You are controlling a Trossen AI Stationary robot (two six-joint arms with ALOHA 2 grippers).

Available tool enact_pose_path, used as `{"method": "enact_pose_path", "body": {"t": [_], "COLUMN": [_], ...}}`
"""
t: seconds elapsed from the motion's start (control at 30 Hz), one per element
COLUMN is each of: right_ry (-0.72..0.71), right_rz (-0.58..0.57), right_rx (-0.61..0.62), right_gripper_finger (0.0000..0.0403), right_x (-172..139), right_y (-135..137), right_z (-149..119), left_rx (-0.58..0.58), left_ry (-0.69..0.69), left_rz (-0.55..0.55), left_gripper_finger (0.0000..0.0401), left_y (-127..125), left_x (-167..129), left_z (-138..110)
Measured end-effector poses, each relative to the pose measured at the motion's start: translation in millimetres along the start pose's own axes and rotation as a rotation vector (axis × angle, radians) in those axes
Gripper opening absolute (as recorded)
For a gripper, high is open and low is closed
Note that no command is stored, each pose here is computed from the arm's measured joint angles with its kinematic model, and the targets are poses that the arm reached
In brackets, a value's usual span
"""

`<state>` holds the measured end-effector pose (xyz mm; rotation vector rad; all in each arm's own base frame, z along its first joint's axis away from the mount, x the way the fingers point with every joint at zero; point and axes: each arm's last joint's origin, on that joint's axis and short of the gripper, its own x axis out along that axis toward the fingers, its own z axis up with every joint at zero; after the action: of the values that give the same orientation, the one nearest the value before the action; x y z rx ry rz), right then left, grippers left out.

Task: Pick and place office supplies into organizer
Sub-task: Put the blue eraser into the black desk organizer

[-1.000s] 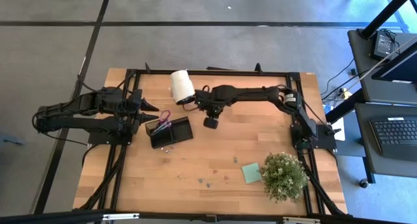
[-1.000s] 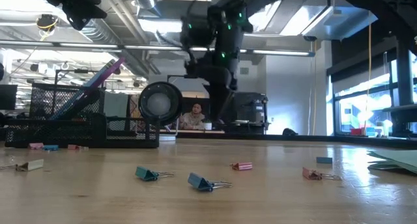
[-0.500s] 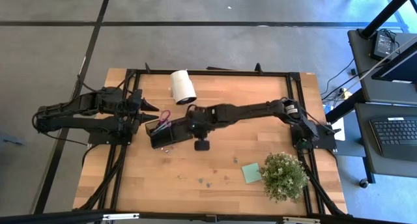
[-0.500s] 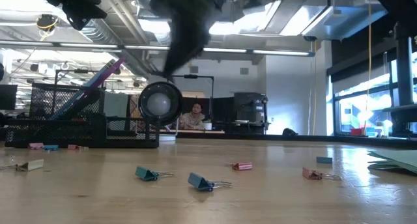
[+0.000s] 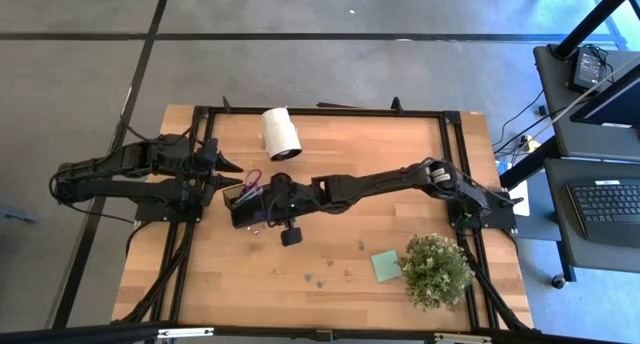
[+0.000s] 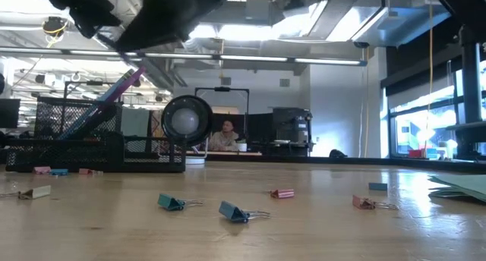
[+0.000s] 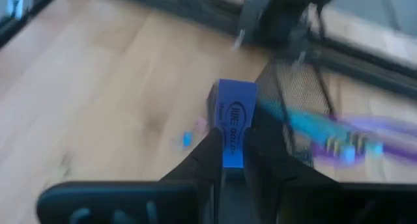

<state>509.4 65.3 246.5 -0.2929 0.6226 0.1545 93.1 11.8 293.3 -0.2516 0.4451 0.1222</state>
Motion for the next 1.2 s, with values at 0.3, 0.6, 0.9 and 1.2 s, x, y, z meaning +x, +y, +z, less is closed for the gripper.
{"method": "enact_pose_path", "body": {"t": [0.3,0.6,0.9,1.2], "right_ry": [-0.136,-0.119,-0.097,-0.102], "right_rz": [-0.036,-0.045,-0.059,-0.061], "right_rx": [-0.043,-0.023,0.022,0.022], "right_gripper_finger": [0.0054,0.0054,0.0054,0.0054], "right_x": [44.6,76.4,86.1,86.1], "right_y": [0.2,-11.7,-22.9,-23.0], "right_z": [-14.4,-43.0,-56.2,-55.7], "left_rx": [-0.002,-0.002,-0.002,-0.002], "left_ry": [0.026,0.029,0.029,0.029], "left_rz": [0.005,0.006,0.006,0.005], "left_gripper_finger": [0.0156,0.0156,0.0156,0.0156], "left_y": [0.5,0.5,0.5,0.5], "left_x": [0.0,0.0,0.0,0.0], "left_z": [-2.5,-2.8,-2.8,-2.8]}}
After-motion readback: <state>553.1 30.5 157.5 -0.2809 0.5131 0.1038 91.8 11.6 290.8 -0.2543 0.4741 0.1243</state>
